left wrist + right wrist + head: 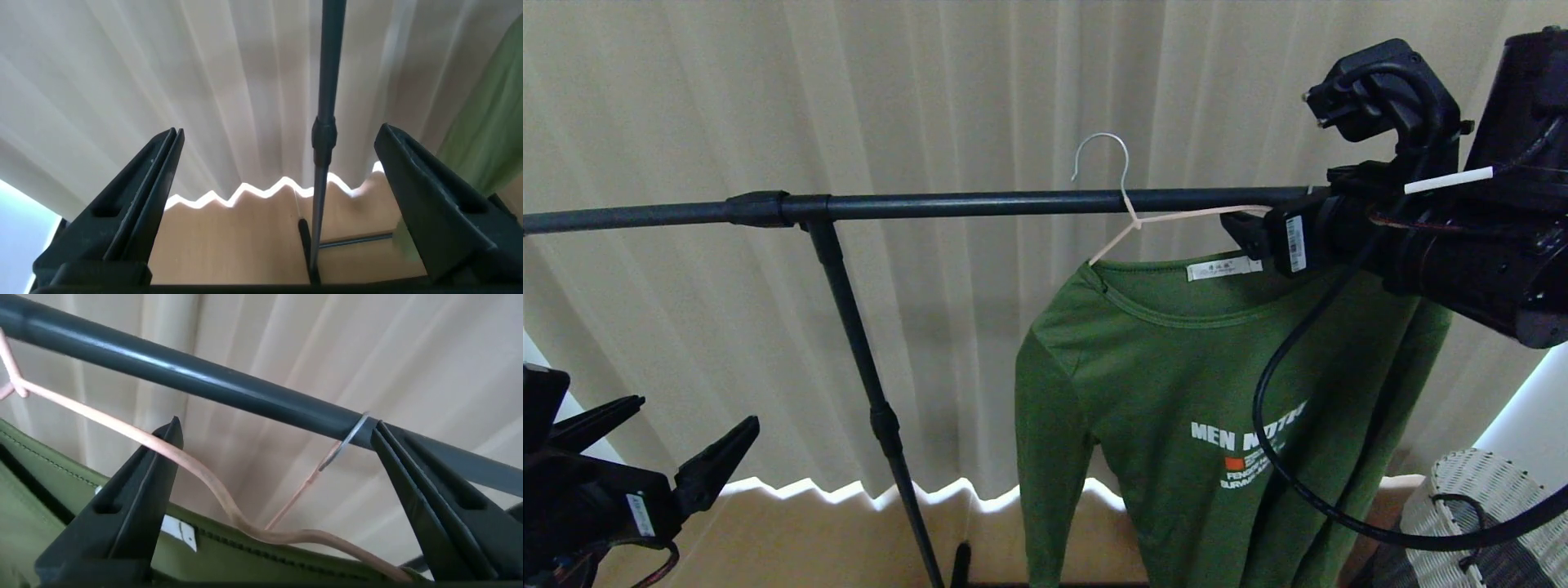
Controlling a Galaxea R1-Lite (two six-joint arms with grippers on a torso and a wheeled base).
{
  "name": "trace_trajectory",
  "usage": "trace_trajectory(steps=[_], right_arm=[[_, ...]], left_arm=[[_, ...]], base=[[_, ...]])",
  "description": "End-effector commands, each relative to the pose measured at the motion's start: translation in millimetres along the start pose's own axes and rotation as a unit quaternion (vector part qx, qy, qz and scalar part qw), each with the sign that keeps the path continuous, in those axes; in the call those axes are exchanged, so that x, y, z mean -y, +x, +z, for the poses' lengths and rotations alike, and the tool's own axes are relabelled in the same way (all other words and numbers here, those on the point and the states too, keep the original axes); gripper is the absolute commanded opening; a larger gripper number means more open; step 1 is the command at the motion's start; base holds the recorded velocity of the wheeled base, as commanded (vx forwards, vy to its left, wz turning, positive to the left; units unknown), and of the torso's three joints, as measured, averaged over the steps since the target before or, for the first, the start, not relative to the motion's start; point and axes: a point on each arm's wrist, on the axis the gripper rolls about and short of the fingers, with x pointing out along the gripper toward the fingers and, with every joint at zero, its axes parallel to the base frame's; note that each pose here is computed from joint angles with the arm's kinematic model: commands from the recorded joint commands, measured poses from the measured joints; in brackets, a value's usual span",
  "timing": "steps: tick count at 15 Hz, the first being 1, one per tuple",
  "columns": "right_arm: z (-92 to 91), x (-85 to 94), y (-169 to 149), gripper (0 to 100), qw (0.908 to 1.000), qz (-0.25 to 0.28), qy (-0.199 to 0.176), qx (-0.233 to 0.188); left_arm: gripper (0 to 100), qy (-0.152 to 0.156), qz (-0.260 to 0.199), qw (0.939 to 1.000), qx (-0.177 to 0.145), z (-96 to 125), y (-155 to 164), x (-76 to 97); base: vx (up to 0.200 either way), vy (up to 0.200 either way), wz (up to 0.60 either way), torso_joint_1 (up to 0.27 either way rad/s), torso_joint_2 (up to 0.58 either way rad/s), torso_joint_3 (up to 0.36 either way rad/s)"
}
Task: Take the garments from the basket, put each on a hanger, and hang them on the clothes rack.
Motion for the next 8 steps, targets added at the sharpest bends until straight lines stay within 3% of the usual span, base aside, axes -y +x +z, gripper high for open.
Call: trace_trajectory(steps=[1, 8], right_arm=[[-0.7, -1.8, 2.5, 100, 1.0, 0.0, -0.002, -0.002], [-8.7, -11.2, 19.4, 100, 0.9993, -0.022, -0.015, -0.026]], left_arm=[[100, -0.001, 0.002, 1.0, 0.0, 0.1, -0.1, -0.3], [100, 0.0, 0.002, 1.0, 0.0, 0.1, -0.1, -0.3]], base=[[0.0, 0.0, 0.0, 0.0, 0.0, 0.0], [0.0, 0.0, 0.0, 0.0, 0.0, 0.0]])
